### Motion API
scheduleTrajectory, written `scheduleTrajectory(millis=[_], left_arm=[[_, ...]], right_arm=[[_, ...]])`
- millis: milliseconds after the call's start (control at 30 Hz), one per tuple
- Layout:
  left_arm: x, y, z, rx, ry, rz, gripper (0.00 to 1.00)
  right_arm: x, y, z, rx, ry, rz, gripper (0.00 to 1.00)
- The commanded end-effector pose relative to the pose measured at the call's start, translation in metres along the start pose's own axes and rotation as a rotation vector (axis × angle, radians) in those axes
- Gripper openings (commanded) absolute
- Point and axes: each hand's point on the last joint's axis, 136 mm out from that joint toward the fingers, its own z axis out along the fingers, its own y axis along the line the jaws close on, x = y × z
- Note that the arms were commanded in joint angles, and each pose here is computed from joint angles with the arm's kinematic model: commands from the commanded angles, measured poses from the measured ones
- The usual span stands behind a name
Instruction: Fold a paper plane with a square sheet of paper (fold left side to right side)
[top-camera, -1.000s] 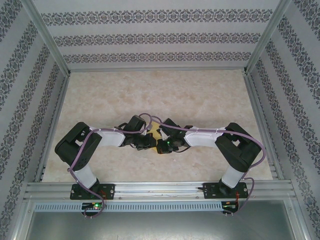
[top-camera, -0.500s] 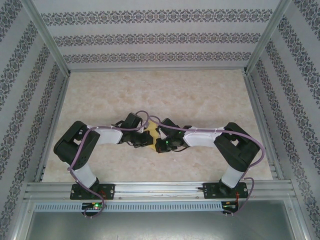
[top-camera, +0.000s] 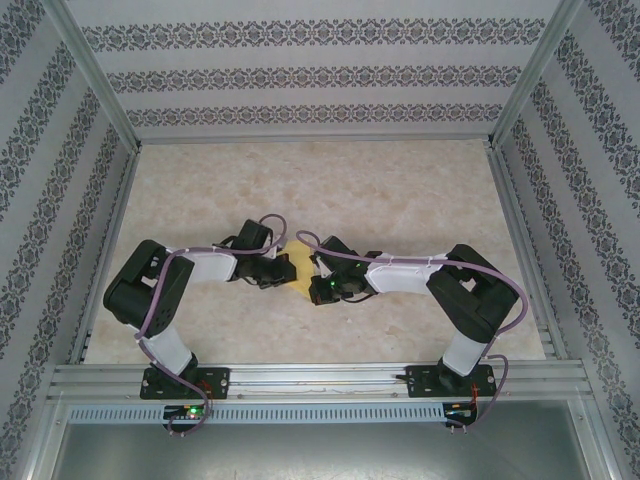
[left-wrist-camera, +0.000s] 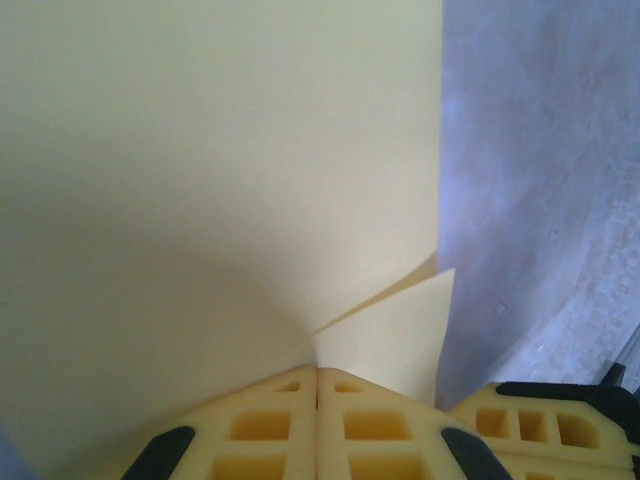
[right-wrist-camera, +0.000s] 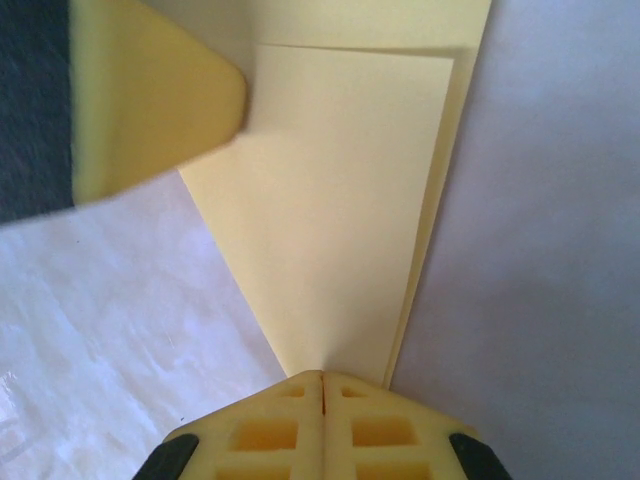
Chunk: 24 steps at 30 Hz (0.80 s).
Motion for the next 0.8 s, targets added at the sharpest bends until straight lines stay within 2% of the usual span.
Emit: scheduleTrajectory(millis=[0, 367, 567, 767], left_arm=[[-0.016, 0.048, -0.015, -0.174, -0.086, -0.035, 0.06], [-0.032, 0.053, -0.038, -0.167, -0.137, -0.038, 0.06], [-0.039, 0.026, -0.062, -0.132, -0.168, 0.034, 0.07], [-0.019, -0.018, -0.060, 0.034, -0.116, 0.099, 0.06]], right_arm=[[0.071, -0.066, 0.010, 0.253, 0.234, 0.052, 0.00], [0.068, -0.064, 0.009, 0.242, 0.224, 0.055, 0.00], [0.063, -0.064, 0.007, 0.227, 0.198, 0.068, 0.00], [0.060, -0.062, 0.008, 0.207, 0.188, 0.076, 0.00]])
